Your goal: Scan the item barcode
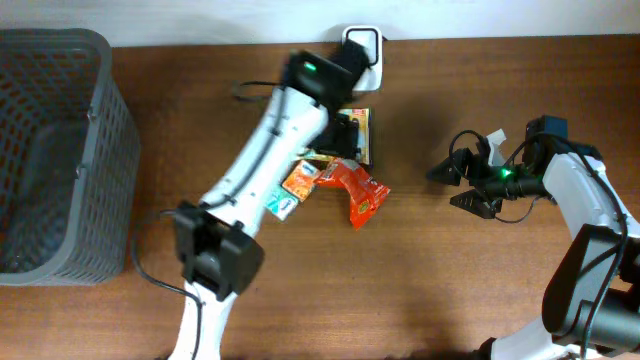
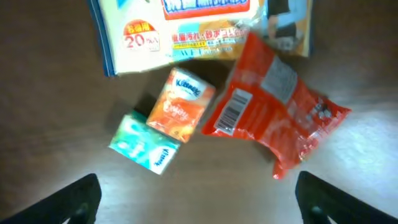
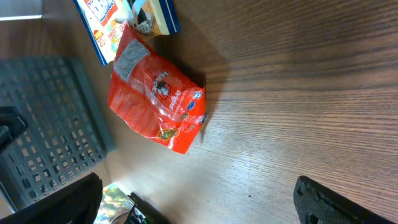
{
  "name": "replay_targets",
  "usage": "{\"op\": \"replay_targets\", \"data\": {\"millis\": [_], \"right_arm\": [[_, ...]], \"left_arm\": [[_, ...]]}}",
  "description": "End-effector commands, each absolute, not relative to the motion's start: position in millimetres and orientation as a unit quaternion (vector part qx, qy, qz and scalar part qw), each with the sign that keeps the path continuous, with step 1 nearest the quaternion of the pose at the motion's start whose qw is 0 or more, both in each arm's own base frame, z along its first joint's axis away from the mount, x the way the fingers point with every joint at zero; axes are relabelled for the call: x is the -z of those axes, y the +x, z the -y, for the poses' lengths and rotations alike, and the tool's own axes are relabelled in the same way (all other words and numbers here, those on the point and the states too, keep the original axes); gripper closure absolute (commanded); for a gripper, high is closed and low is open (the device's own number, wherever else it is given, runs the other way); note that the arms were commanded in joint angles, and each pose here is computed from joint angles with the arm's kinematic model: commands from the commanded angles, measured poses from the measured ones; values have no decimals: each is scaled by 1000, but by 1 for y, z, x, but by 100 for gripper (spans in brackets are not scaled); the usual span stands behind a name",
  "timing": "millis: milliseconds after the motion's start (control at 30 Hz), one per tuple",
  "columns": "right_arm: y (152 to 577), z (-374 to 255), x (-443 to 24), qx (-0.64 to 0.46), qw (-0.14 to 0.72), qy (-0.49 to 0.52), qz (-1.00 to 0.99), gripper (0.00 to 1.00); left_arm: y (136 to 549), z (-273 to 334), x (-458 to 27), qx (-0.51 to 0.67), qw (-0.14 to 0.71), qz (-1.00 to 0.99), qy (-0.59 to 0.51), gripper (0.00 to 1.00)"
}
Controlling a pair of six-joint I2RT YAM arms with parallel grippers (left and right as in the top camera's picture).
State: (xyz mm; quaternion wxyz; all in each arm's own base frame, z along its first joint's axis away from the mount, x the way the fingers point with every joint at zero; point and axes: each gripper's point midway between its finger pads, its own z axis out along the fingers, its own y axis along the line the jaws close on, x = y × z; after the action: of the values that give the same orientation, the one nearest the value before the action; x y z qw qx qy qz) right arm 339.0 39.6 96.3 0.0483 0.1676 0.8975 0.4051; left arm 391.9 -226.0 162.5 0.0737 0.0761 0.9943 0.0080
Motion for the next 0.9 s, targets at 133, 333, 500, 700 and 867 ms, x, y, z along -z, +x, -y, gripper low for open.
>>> {"op": "replay_targets", "data": {"millis": [133, 333, 500, 700, 867], "right_arm": [[344, -37, -99, -400, 64, 149, -902, 2], [344, -37, -99, -400, 64, 149, -902, 2], [344, -37, -99, -400, 64, 149, -902, 1], [344, -37, -99, -400, 64, 149, -902, 2], [344, -37, -99, -400, 64, 149, -902, 2]], "left_arm": [[347, 260, -164, 234, -72, -959, 142, 1], [321, 279, -136, 261, -122, -943, 164, 1], [319, 282, -100, 282, -136, -937, 155, 0], [331, 291, -54, 303, -103, -937, 140, 1], [345, 298, -45, 315, -63, -935, 153, 7]]}}
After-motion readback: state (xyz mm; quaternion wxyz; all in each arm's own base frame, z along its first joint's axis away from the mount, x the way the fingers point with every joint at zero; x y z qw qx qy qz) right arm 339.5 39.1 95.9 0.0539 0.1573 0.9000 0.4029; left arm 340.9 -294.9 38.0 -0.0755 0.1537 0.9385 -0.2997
